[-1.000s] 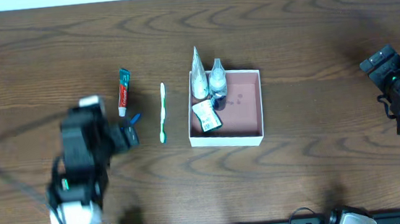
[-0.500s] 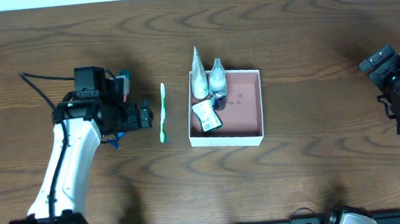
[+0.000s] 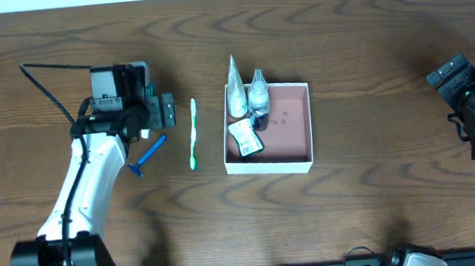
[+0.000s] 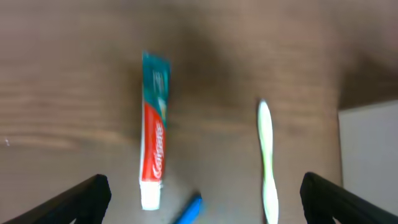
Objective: Pack container
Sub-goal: 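Move the left gripper to the Colgate toothpaste tube and grasp it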
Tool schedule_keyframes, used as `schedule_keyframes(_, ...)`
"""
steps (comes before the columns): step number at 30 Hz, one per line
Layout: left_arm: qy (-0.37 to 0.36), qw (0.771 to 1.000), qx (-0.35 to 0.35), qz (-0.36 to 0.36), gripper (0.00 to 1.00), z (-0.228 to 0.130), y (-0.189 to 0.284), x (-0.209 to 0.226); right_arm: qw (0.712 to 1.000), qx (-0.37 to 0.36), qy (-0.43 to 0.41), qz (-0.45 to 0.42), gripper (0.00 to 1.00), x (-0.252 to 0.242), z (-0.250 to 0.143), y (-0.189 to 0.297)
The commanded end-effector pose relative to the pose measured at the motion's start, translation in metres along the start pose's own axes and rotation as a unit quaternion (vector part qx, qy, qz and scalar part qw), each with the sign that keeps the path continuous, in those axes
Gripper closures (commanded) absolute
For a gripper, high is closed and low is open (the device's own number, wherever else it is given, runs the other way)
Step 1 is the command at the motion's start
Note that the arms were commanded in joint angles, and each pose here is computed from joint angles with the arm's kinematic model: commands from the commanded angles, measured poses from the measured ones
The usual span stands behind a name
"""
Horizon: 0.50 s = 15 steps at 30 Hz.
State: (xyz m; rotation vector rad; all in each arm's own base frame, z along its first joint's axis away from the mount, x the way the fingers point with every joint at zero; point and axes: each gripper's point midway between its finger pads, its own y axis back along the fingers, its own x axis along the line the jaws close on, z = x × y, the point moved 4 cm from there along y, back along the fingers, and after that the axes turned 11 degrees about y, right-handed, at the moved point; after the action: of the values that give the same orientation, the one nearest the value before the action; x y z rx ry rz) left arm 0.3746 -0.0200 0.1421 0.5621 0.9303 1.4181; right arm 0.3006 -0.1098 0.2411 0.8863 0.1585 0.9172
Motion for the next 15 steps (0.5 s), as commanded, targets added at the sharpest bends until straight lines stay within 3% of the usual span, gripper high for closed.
schedule_keyframes(1,0.004,1.000,-0.006,0.019,0.02,0.005,-0.012,0.006,1.000,-0.004,-0.008,-0.003,0.01,-0.001,0.003,0.001)
schedule_keyframes(15,0.031,0.997,0.049,0.052,0.02,-0.018,-0.066,0.043,1.000,-0.004,-0.008,-0.003,0.01,-0.001,0.003,0.001)
